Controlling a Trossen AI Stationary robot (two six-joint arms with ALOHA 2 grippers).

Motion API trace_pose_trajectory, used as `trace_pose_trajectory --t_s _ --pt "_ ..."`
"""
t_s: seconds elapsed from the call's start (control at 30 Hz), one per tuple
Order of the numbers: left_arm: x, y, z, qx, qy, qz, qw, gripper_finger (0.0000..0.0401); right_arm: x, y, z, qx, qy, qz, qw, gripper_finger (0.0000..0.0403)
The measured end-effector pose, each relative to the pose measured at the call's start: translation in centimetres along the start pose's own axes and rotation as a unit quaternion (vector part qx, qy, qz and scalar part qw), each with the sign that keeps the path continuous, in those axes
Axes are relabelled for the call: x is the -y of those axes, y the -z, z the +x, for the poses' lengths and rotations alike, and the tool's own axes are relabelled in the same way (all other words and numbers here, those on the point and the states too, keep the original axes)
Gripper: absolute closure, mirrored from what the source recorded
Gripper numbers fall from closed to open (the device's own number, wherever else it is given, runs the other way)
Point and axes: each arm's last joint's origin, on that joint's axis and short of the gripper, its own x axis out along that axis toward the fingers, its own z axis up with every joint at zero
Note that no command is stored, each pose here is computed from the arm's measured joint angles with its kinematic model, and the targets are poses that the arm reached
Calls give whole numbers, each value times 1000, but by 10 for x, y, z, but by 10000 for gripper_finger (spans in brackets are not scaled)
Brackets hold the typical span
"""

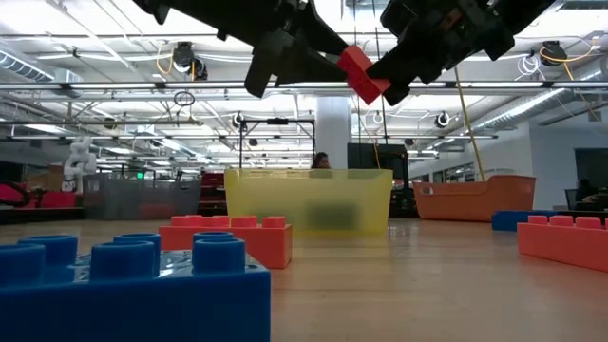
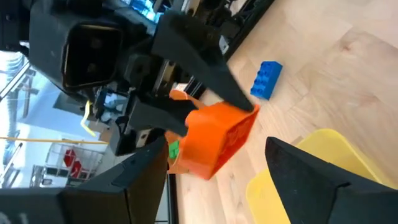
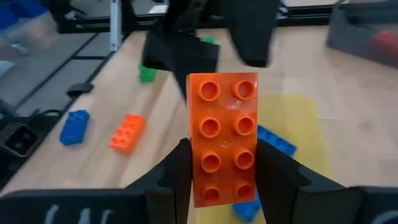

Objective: Sort & place blocks by color
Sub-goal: Put the orange game piece into the black bin

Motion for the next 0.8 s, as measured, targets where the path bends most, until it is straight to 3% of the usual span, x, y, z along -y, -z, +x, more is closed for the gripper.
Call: trace_pose_trajectory --t_s 0.37,0.8 --pt "4 -2 -1 23 28 5 999 172 -2 9 14 -26 -40 24 999 285" --pt "6 -3 -2 24 37 -6 999 214 -4 -1 16 25 -71 38 996 285"
